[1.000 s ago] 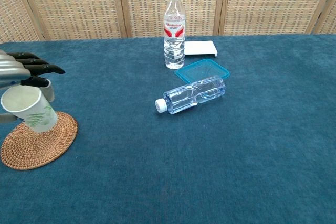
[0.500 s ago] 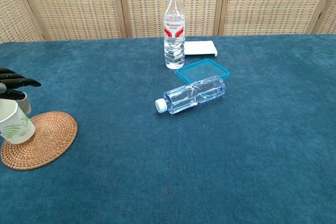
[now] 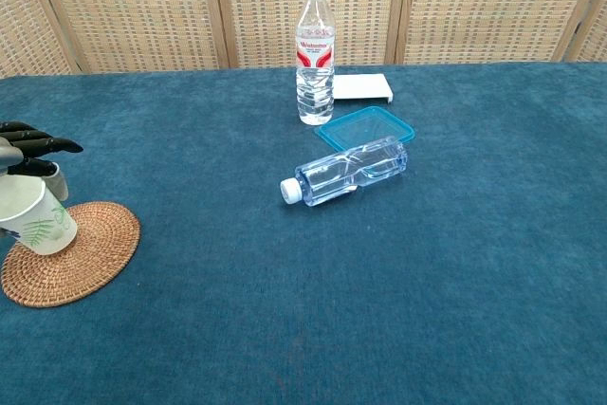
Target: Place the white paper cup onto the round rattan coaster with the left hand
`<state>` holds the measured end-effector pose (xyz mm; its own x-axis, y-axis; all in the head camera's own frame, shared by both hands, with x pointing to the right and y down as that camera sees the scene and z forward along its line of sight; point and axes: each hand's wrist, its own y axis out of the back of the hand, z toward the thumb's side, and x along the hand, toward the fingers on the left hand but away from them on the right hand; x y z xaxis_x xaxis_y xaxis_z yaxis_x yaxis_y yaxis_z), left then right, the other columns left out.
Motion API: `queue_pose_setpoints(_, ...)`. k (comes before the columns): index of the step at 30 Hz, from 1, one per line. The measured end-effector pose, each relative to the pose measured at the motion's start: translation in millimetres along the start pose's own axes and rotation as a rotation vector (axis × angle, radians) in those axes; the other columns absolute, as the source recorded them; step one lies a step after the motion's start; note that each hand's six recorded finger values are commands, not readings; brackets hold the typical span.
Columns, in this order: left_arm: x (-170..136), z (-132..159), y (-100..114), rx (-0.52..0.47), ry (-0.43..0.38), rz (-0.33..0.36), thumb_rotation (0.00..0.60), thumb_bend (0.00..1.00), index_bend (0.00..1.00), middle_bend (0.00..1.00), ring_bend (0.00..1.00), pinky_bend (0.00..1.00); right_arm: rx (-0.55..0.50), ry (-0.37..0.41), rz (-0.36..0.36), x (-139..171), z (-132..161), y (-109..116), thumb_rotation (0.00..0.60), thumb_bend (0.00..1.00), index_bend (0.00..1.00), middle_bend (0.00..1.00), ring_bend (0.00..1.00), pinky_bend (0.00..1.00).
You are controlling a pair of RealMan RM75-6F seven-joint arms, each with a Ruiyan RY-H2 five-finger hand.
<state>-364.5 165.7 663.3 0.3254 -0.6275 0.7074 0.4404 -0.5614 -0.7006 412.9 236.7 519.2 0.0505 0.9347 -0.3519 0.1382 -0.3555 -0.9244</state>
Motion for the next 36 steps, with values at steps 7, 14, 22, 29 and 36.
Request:
queue_pose_setpoints(7,0.5,4.2,-2.5,0.008,-0.01,-0.015,0.6,0.2,0.0,0.0,0.0,0.0,-0.003,0.001,-0.008,0.0,-0.3,1.5,0.6,0.12,0.04,0.0,0.0,0.0)
queue_pose_setpoints(14,-1.4,-0.2,1.7,-0.02,0.016,-0.004,0.6,0.2,0.0,0.0,0.0,0.0,-0.005,0.002,-0.01,0.0,-0.5,1.7,0.6,0.12,0.04,0.0,0.0,0.0)
queue_pose_setpoints(22,-20.8,-19.3,16.6,-0.129,0.11,0.094,0.6,0.2,0.0,0.0,0.0,0.0,-0.001,0.006,-0.007,0.1,0.6,0.8,0.6,0.12,0.04,0.0,0.0,0.0)
queue_pose_setpoints(29,-63.9,-37.5,25.8,-0.18,0.257,0.258,0.6,0.19,0.0,0.0,0.0,0.0,0.01,0.017,0.002,0.0,4.4,-2.5,0.6,0.12,0.04,0.0,0.0,0.0)
queue_pose_setpoints(36,-125.2,-37.9,17.3,-0.211,0.411,0.327,0.6,0.19,0.0,0.0,0.0,0.0,0.019,0.032,0.011,-0.2,9.7,-6.0,0.6,0.12,0.04,0.0,0.0,0.0)
